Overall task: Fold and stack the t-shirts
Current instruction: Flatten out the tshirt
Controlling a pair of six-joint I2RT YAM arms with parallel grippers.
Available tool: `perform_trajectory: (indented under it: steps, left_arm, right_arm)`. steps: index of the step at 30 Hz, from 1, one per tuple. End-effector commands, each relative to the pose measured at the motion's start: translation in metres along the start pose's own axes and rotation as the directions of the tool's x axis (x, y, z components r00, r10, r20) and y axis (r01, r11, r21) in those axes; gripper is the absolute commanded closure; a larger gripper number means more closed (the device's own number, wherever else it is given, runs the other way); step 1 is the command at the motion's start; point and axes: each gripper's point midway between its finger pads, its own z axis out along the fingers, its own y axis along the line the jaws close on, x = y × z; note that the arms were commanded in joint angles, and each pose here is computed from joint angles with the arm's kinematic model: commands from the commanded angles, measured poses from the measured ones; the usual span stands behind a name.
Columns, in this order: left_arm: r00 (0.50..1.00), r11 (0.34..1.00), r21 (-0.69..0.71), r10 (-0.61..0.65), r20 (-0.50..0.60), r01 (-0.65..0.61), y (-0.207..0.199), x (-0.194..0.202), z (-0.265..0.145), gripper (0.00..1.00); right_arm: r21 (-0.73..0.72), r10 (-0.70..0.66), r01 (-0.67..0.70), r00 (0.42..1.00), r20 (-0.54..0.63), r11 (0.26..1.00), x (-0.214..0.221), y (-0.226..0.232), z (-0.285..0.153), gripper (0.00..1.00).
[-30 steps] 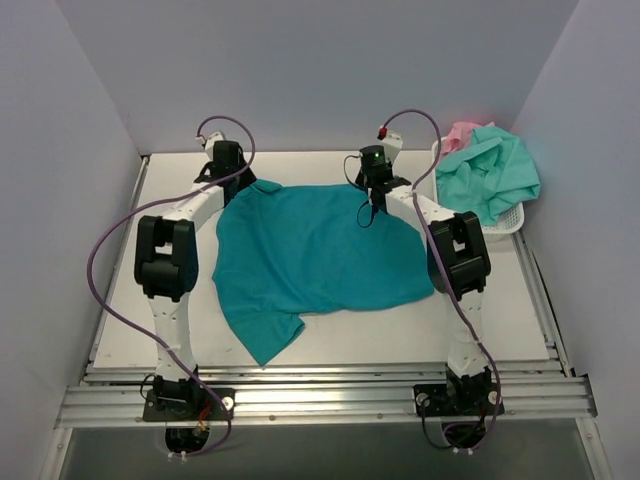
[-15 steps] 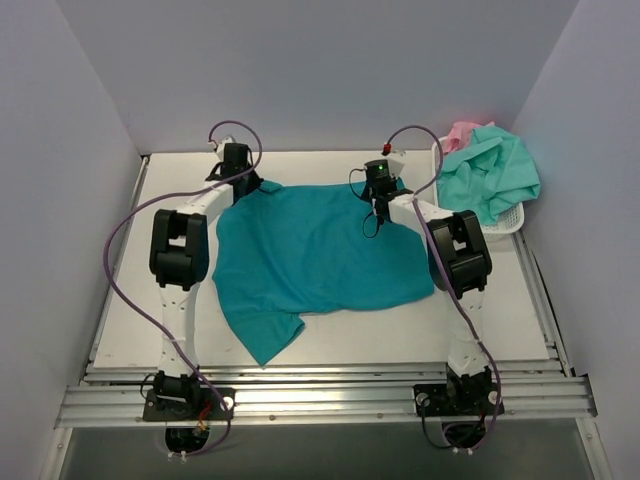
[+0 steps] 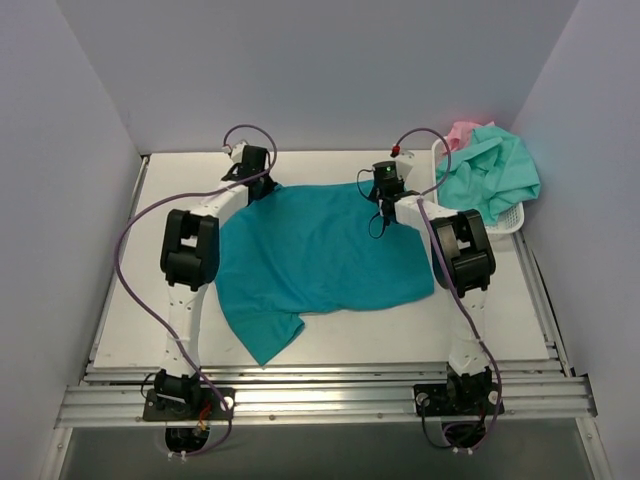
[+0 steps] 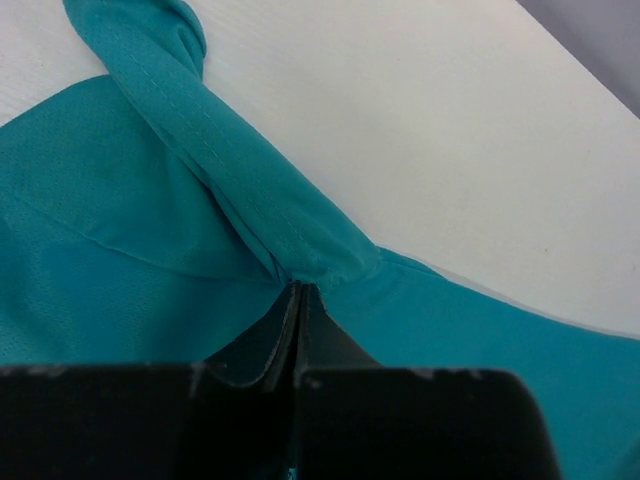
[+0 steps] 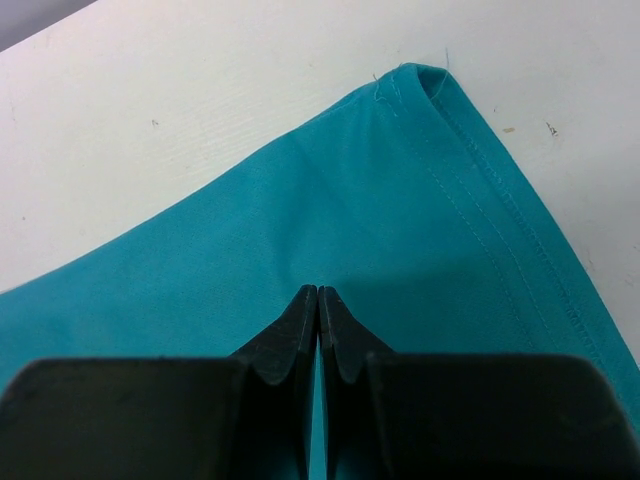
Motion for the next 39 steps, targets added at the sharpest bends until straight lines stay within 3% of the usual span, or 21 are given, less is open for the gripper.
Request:
perform_trajectory:
  steps: [1, 17, 23, 29, 32, 33, 36, 37, 38, 39]
  left_arm:
    - [0.999, 0.998, -0.049, -0.034, 0.037, 0.036, 0.001, -0.008, 0.004, 0.98]
    - [0.998, 0.997, -0.053, -0.057, 0.023, 0.059, -0.013, -0.012, 0.05, 0.98]
    - [0.99, 0.994, 0.036, -0.109, 0.089, 0.106, -0.034, -0.043, 0.065, 0.98]
    - [0.958, 0.956, 0.223, -0.232, 0.17, 0.191, -0.062, -0.073, 0.079, 0.97]
    - [0.916, 0.843, 0.492, -0.35, 0.194, 0.218, -0.101, -0.1, 0.075, 0.96]
    - [0.9, 0.779, 0.599, -0.379, 0.215, 0.185, -0.122, -0.114, 0.061, 0.91]
    - [0.87, 0.676, 0.735, -0.397, 0.291, 0.062, -0.161, -0.145, 0.017, 0.82]
    - [0.863, 0.634, 0.774, -0.397, 0.312, 0.011, -0.18, -0.166, -0.017, 0.8]
    - [0.859, 0.616, 0.787, -0.391, 0.329, -0.021, -0.19, -0.178, -0.038, 0.78]
    - [0.88, 0.641, 0.767, -0.345, 0.326, -0.033, -0.185, -0.167, -0.03, 0.76]
  right_arm:
    - [0.008, 0.023, -0.023, 1.0, 0.013, 1.0, 0.0, -0.007, 0.004, 1.0]
    - [0.035, 0.034, -0.033, 0.999, -0.011, 0.999, 0.013, -0.033, 0.017, 1.0]
    - [0.03, 0.048, -0.047, 0.998, -0.028, 0.998, 0.019, -0.04, 0.021, 1.0]
    - [0.008, 0.065, -0.064, 0.997, -0.036, 0.998, 0.021, -0.041, 0.021, 1.0]
    - [0.013, 0.068, -0.067, 0.997, -0.037, 0.998, 0.024, -0.045, 0.022, 1.0]
    - [0.016, 0.07, -0.07, 0.997, -0.04, 0.997, 0.026, -0.047, 0.023, 1.0]
    - [-0.001, 0.08, -0.08, 0.996, -0.039, 0.997, 0.024, -0.045, 0.023, 1.0]
    - [-0.017, 0.081, -0.082, 0.996, -0.041, 0.997, 0.025, -0.042, 0.022, 1.0]
    - [-0.026, 0.082, -0.083, 0.996, -0.034, 0.996, 0.021, -0.04, 0.019, 1.0]
    - [-0.034, 0.086, -0.086, 0.996, -0.026, 0.996, 0.019, -0.039, 0.018, 1.0]
